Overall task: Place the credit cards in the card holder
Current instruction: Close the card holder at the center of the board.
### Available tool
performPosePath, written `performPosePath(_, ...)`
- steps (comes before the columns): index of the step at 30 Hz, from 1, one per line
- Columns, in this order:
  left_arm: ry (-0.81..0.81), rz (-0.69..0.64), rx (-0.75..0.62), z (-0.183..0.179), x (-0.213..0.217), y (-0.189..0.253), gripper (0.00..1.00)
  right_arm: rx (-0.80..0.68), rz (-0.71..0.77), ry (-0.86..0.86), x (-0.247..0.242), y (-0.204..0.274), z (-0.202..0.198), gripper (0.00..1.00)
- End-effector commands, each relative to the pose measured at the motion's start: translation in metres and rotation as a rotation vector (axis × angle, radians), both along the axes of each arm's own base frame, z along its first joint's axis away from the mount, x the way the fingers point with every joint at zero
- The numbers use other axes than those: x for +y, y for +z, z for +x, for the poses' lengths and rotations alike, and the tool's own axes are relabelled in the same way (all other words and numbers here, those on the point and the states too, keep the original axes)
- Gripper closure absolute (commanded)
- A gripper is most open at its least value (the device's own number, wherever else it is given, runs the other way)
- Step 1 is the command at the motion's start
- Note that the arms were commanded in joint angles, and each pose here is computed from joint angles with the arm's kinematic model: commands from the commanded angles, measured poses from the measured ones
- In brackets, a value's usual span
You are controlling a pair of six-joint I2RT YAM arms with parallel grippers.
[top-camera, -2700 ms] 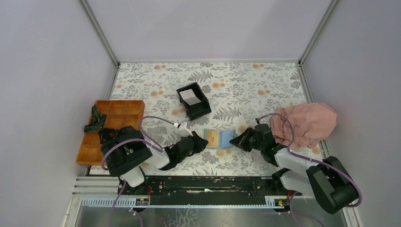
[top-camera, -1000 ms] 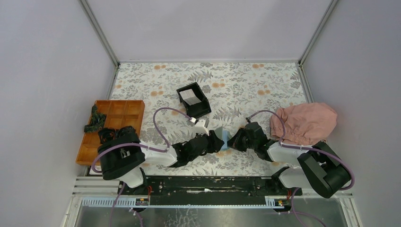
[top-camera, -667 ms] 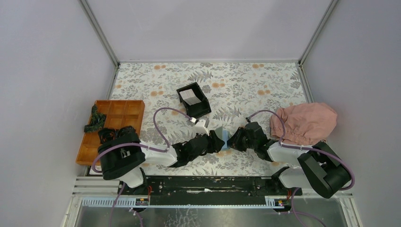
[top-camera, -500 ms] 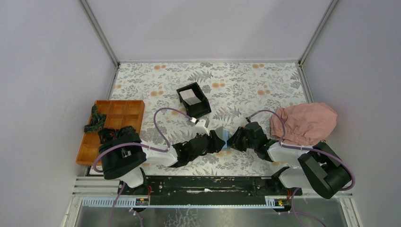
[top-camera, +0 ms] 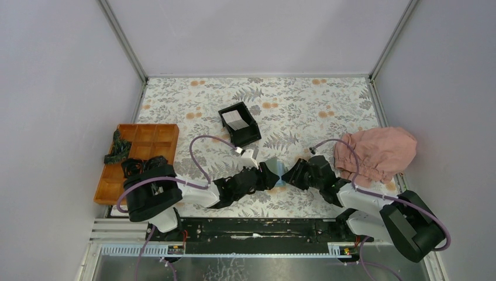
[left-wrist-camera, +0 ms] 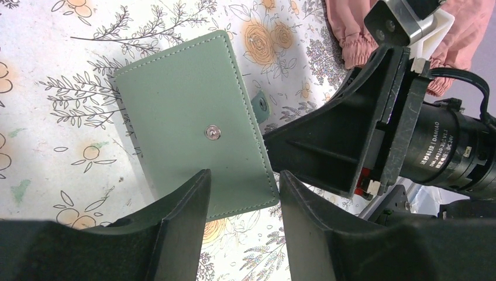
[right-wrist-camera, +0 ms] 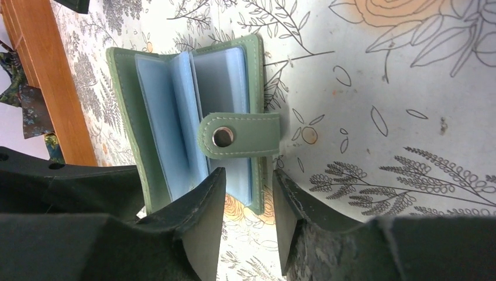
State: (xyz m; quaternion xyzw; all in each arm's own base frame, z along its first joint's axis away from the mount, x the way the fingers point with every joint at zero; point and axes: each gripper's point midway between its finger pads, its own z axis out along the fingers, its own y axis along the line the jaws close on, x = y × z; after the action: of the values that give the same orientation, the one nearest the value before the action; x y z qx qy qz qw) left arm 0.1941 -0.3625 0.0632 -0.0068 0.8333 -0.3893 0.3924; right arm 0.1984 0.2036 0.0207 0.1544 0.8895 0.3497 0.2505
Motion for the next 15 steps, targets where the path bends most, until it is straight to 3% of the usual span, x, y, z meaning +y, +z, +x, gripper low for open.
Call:
performPosePath(1,0.029,-0.023,-0.015,0.003,0.001,0.003,0.46,-0.044,0.015,-0.012,0.000,0.006,0.003,0.57)
performPosePath(15,0.028,-0.025,-0.021,0.002,0.000,0.003,0.46,-0.082,0.039,-0.081,-0.013,0.022,-0.001,0.54)
